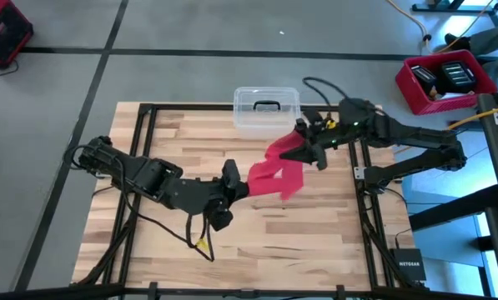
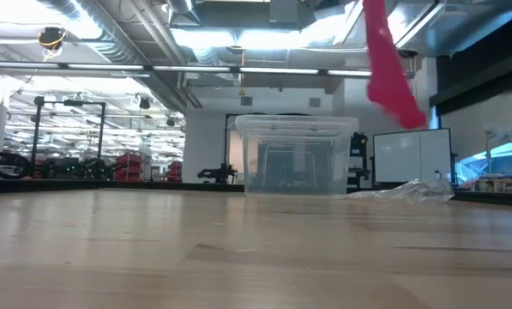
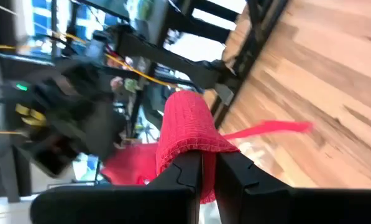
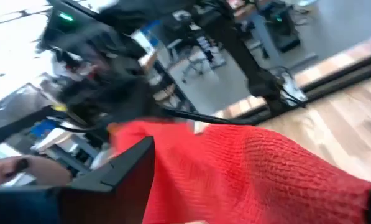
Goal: Roll bandage
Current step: Roll the red bandage
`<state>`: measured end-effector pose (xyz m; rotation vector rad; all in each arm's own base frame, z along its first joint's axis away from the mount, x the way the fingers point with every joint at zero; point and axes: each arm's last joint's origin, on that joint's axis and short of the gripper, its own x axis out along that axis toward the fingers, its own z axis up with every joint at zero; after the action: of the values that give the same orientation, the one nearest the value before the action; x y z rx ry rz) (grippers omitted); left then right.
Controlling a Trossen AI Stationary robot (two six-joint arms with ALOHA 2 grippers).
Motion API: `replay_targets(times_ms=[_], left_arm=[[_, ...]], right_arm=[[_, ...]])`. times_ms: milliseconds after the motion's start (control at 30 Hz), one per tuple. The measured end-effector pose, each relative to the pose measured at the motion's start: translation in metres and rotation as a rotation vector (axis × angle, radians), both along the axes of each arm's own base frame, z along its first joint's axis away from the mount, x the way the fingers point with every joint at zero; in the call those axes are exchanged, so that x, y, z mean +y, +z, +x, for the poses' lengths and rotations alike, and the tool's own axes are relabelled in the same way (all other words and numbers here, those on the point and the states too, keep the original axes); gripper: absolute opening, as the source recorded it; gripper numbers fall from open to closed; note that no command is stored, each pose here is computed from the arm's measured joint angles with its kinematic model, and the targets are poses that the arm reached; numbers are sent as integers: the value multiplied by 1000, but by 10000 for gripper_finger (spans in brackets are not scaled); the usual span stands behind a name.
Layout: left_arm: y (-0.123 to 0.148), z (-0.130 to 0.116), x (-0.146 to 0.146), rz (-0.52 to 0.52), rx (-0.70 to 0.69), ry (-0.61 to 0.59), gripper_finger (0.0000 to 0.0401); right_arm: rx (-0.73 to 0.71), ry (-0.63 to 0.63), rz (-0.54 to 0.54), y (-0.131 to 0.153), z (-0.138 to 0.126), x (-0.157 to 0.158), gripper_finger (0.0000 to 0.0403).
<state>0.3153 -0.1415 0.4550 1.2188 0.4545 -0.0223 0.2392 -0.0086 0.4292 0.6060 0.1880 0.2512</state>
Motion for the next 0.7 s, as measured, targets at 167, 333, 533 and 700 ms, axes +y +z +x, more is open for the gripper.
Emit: replay_targets(times_ms=[167,333,533,700], left_arm=[[-3,-1,1,-26,24,19,17],[-5,-2,1,-61,34,38,17],[-10,-3,7,-115,66,90,17],[-18,-5,18,-195,120,194,17]], right_arm=[[-18,84,5,10,-4,3,250],[111,63,12,5,-9,0,250],[223,-43,-65,-11,-10,-3,250],[217,-16,-95,-11,-10,-3,250]])
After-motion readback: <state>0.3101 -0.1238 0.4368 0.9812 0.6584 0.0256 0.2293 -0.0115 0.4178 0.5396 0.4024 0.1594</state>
